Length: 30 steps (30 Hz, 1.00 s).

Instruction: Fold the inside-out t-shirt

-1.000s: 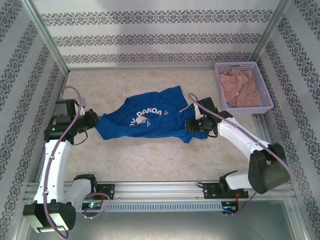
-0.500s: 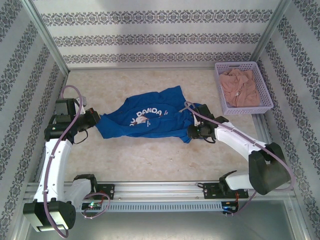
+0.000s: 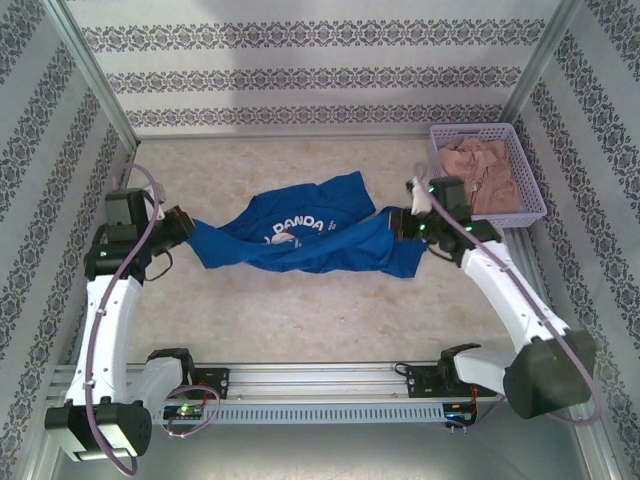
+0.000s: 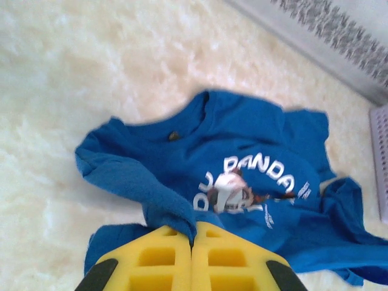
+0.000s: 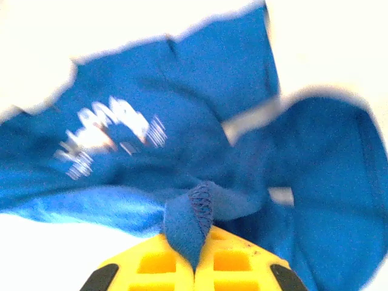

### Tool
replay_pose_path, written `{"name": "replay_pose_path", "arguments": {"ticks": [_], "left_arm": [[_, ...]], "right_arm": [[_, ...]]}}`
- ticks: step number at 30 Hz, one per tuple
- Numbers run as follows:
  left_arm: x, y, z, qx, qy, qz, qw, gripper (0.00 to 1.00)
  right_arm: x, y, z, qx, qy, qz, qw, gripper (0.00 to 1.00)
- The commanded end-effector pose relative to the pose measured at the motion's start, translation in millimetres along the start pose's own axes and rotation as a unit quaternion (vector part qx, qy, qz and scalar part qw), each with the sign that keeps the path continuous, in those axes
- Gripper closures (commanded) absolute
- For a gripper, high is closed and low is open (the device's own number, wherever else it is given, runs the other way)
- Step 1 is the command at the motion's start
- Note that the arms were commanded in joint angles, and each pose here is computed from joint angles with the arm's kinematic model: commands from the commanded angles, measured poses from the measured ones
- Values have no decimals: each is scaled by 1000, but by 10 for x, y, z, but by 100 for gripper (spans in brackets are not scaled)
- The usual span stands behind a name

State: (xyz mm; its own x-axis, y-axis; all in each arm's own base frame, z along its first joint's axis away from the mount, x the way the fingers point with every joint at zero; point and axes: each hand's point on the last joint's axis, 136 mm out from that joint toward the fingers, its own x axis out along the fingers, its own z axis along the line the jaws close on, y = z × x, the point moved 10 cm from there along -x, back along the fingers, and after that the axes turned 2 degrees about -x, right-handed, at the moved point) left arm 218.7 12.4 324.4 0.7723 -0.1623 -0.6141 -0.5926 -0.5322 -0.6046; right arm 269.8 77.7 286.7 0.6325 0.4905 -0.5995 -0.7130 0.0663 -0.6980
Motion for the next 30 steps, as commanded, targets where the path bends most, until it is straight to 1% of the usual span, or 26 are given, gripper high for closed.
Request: {"name": "replay_pose_path", "arguments": {"ticks": [1, 3, 6, 8, 10, 12, 15, 18, 22, 24, 26, 28, 30], "left_arm": [[-450, -515, -264, -12, 24, -135, 990, 100], [-764, -739, -470, -12, 51, -185, 981, 100], [-1318, -963, -757, 9, 79, -253, 964, 100], [-1643, -1028, -875, 25, 79, -291, 953, 100], [-1933, -1059, -956, 43, 67, -326, 942, 100], [-2123, -1076, -993, 57, 48, -350, 934, 100], [-2287, -1114, -1035, 74, 29, -372, 925, 100], [-2329, -1180, -1066, 81, 17, -376, 923, 100], [-2350, -1255, -1095, 93, 6, -383, 919, 100], [-2249, -1324, -1088, 94, -1, -376, 922, 100], [-2034, -1409, -1066, 90, -3, -353, 931, 100], [-1720, -1501, -1020, 83, -1, -326, 942, 100], [-1419, -1602, -967, 74, -5, -307, 949, 100]], "right_arm": [[-556, -641, 377, -75, -146, -116, 980, 100], [-899, -917, 521, -92, -192, -169, 962, 100], [-1436, -1173, 727, -122, -203, -239, 942, 100], [-1749, -1239, 833, -138, -186, -274, 934, 100], [-2031, -1259, 887, -143, -153, -303, 930, 100], [-2243, -1249, 892, -140, -117, -323, 929, 100], [-2481, -1195, 890, -129, -64, -351, 925, 100], [-2642, -1130, 942, -129, -37, -376, 917, 100], [-2734, -1064, 1018, -152, -45, -392, 906, 100], [-2599, -1101, 935, -141, -51, -380, 913, 100], [-2370, -1168, 797, -115, -63, -351, 927, 100], [-2095, -1244, 612, -81, -63, -334, 937, 100], [-1859, -1342, 448, -53, -45, -334, 940, 100]]}}
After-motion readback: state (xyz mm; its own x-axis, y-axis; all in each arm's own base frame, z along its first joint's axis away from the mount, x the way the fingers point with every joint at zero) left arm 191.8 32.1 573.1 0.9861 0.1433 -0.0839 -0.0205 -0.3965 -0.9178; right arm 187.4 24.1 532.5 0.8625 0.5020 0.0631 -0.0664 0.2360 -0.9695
